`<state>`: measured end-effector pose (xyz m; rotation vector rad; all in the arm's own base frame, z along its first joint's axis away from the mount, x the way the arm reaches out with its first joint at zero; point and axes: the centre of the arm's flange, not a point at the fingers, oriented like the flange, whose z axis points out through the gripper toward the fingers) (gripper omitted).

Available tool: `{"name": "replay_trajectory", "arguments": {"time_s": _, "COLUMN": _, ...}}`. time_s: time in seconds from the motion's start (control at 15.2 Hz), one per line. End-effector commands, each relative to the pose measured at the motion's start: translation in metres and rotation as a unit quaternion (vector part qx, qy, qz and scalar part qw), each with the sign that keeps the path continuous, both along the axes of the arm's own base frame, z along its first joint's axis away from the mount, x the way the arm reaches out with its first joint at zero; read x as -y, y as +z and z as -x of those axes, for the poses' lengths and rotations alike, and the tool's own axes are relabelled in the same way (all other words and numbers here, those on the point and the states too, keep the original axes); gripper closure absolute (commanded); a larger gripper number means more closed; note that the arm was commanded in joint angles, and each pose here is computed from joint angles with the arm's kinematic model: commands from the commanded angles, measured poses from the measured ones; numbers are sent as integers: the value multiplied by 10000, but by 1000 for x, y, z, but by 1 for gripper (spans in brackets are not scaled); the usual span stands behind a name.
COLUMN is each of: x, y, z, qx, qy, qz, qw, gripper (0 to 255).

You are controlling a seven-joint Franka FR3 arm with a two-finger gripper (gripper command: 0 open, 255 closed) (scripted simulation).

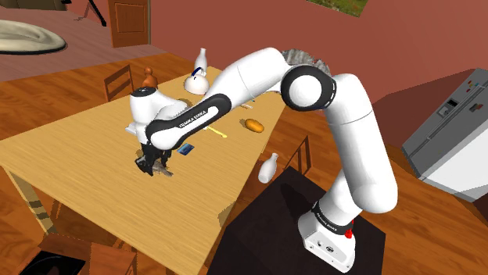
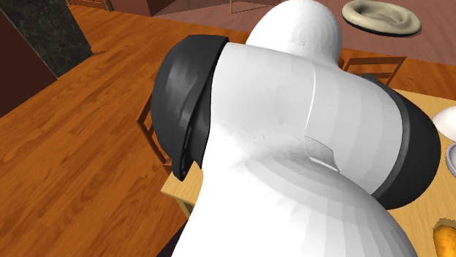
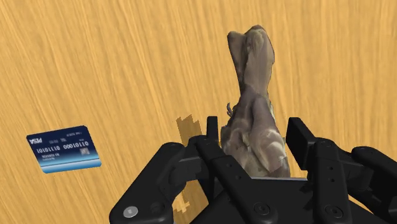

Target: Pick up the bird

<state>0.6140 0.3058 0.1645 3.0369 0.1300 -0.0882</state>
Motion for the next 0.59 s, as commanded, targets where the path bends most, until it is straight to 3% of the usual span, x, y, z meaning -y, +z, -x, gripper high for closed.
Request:
{"name": "replay_trajectory", "arguments": {"time_s": 0.0, "x": 0, "y": 11, "z": 0, "qx": -1, "qy": 0, "qz": 1, "qw": 10000, "gripper": 255}}
{"name": "replay_trajectory", "arguments": {"time_s": 0.53, "x": 0, "y": 44, "z": 1, "qx": -1, "qy": 0, "qz": 1, "qw": 10000, "gripper": 255}}
